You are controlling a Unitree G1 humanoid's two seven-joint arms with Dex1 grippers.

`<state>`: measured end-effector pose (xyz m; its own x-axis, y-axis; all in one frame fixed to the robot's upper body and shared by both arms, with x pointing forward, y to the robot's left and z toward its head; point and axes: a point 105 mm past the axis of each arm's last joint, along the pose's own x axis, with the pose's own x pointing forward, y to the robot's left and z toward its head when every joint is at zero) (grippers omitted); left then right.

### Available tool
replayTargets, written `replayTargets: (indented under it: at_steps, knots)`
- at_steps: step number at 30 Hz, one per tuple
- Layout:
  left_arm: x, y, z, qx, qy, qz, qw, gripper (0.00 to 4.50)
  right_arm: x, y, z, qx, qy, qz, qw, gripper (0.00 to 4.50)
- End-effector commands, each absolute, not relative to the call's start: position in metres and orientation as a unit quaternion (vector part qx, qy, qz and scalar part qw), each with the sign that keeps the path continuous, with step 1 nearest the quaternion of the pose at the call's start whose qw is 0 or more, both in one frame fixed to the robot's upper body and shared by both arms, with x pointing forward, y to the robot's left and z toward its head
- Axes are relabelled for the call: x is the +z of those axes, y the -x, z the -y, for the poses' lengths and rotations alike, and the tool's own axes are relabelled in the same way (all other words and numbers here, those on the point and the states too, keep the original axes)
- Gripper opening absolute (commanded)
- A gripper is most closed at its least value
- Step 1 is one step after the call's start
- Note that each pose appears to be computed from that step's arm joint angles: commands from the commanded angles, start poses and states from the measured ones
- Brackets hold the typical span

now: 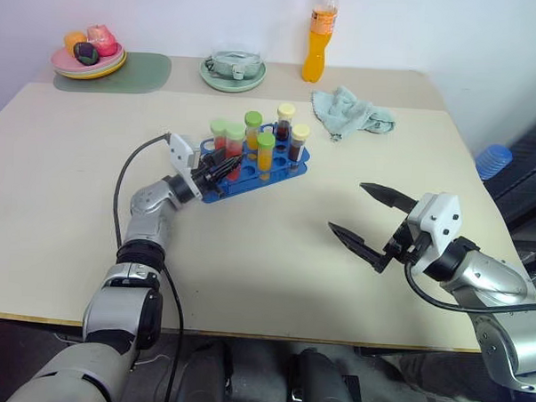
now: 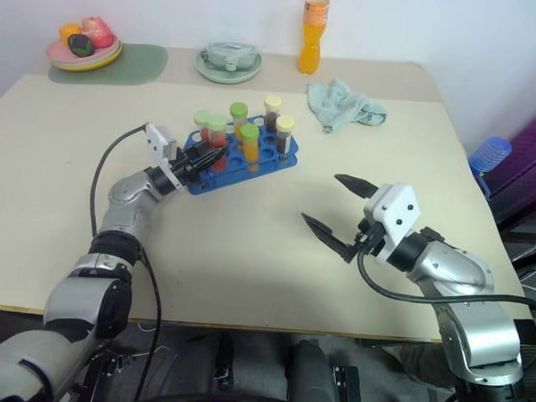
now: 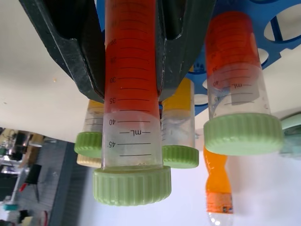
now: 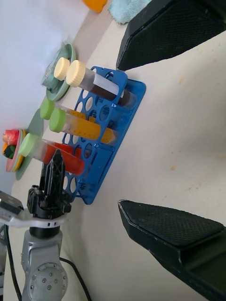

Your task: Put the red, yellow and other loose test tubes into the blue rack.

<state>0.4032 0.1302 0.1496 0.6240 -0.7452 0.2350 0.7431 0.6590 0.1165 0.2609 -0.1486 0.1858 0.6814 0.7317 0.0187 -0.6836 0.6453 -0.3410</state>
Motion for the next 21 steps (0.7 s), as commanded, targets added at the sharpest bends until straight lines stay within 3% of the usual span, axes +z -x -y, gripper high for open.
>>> replayTargets:
  at_steps: [1, 3, 14, 21]
  knots:
    - [0.145, -0.400, -0.131, -0.412, -0.019, 0.135, 0.901, 2.72, 0.197, -0.258, 0.149, 0.390, 0.170, 0.103, 0.899, 4.50]
    - [0.144, -0.399, -0.135, -0.402, -0.021, 0.131, 0.906, 3.70, 0.198, -0.258, 0.149, 0.391, 0.170, 0.103, 0.899, 4.50]
    - [0.149, -0.366, -0.137, -0.397, -0.060, 0.136, 0.906, 3.70, 0.190, -0.268, 0.166, 0.375, 0.159, 0.080, 0.910, 4.50]
    - [0.159, -0.326, -0.146, -0.405, -0.044, 0.139, 0.903, 3.70, 0.178, -0.277, 0.186, 0.337, 0.158, 0.079, 0.925, 4.50]
